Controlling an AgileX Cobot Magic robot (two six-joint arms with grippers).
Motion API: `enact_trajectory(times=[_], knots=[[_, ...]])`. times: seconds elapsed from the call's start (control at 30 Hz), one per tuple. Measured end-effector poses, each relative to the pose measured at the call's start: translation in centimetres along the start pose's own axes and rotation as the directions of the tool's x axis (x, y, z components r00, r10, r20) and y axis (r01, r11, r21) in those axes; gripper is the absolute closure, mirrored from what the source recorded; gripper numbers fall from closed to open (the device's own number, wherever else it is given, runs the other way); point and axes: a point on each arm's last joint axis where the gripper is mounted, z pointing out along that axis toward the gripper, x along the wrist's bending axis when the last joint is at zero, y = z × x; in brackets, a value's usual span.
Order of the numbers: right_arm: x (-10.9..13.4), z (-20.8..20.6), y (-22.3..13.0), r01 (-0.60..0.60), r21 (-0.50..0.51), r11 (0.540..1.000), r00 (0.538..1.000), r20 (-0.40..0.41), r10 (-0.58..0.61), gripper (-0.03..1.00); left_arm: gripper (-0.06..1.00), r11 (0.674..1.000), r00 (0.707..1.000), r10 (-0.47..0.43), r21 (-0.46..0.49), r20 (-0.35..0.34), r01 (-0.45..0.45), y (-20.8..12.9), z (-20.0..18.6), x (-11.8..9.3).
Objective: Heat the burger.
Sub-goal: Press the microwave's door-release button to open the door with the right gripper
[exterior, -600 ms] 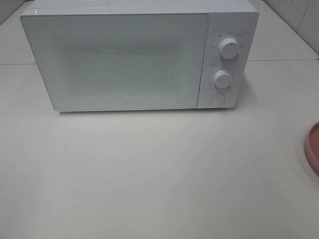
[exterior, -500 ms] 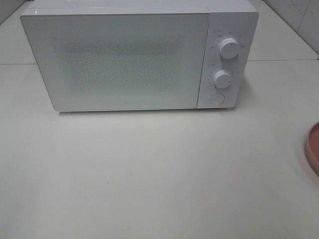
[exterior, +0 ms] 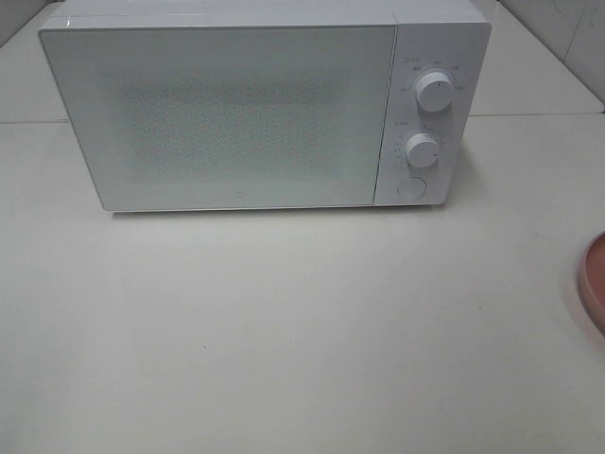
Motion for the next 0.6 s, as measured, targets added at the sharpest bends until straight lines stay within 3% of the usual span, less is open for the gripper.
enact_trajectory(times=[0.27,0.6], knots=[[0.0,-0.3,1.3,0.0,-0.075,0.997,1.0,-0.001,0.0,0.21,-0.04,1.0,1.0,0.0,0.0,0.0,0.0,0.0,0.0,0.0],[0.1,2.3,4.5,-0.001,-0.125,0.992,1.0,-0.003,0.001,0.21,-0.04,1.0,1.0,0.0,0.0,0.0,0.0,0.0,0.0,0.0]])
